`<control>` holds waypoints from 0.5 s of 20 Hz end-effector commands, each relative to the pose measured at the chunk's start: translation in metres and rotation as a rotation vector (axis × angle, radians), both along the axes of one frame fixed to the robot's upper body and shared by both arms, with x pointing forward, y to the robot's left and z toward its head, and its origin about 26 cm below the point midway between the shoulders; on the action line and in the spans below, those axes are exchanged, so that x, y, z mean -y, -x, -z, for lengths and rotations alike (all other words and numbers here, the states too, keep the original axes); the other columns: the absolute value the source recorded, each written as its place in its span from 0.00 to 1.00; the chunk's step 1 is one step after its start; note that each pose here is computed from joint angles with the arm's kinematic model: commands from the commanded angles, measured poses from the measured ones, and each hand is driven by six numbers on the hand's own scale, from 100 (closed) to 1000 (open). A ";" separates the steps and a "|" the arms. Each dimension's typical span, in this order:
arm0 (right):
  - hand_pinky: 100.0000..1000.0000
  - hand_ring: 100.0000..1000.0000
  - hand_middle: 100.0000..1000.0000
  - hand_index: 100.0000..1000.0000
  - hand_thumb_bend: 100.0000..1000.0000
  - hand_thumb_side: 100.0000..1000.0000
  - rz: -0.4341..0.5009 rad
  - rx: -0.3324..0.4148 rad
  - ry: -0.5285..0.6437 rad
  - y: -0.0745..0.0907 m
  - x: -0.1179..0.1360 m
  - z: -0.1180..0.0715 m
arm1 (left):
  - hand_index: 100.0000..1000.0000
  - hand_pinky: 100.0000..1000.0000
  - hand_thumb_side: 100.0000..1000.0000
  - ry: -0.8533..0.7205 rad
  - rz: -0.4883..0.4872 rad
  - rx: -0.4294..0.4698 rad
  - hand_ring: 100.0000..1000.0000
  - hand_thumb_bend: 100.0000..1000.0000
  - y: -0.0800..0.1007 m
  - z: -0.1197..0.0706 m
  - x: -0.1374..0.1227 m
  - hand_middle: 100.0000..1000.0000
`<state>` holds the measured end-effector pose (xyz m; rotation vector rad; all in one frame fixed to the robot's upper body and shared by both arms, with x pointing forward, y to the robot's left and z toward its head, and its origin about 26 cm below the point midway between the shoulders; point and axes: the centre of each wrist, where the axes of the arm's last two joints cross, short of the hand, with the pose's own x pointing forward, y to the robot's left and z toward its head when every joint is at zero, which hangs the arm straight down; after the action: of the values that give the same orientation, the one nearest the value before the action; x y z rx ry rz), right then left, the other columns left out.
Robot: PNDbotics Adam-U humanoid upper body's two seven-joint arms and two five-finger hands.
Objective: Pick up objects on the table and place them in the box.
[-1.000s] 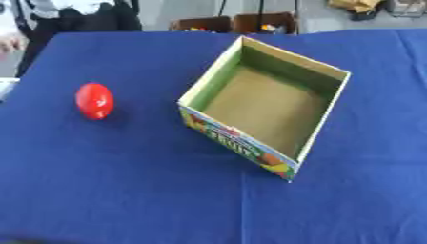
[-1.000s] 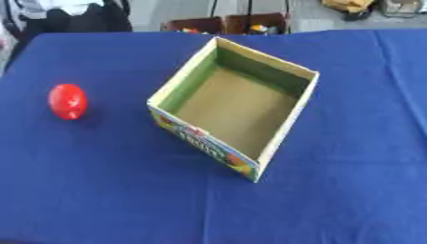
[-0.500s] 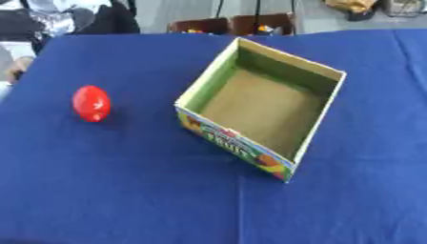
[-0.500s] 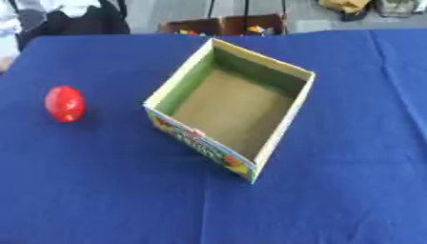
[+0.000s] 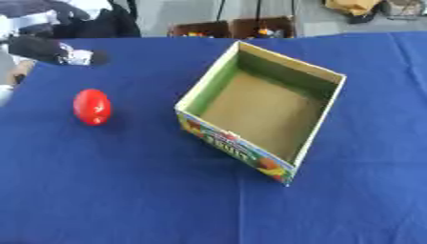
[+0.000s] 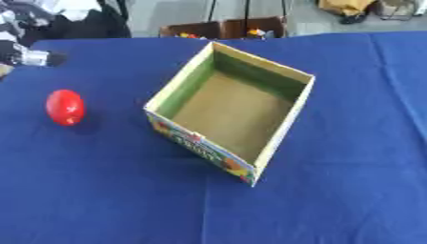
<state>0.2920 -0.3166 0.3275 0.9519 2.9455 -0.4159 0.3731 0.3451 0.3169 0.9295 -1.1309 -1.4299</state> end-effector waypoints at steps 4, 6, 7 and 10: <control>0.68 0.76 0.76 0.83 0.00 1.00 0.002 0.020 0.022 0.005 0.001 -0.009 | 1.00 0.70 0.60 -0.021 -0.038 -0.093 0.87 0.63 0.001 -0.006 -0.008 0.99; 0.68 0.76 0.76 0.83 0.00 1.00 0.003 0.020 0.020 0.005 0.001 -0.009 | 1.00 0.71 0.56 -0.014 -0.037 -0.117 0.87 0.58 -0.002 -0.002 -0.010 1.00; 0.68 0.76 0.76 0.83 0.00 1.00 0.003 0.020 0.019 0.005 0.001 -0.009 | 1.00 0.72 0.56 -0.015 -0.034 -0.128 0.88 0.59 -0.003 0.001 -0.010 1.00; 0.68 0.76 0.76 0.83 0.00 1.00 0.003 0.020 0.017 0.005 0.001 -0.009 | 1.00 0.74 0.53 -0.025 -0.025 -0.145 0.89 0.56 -0.005 0.006 -0.011 1.00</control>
<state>0.2920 -0.3166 0.3274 0.9499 2.9492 -0.4143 0.3807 0.3515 0.3011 0.8142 -0.9952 -1.4700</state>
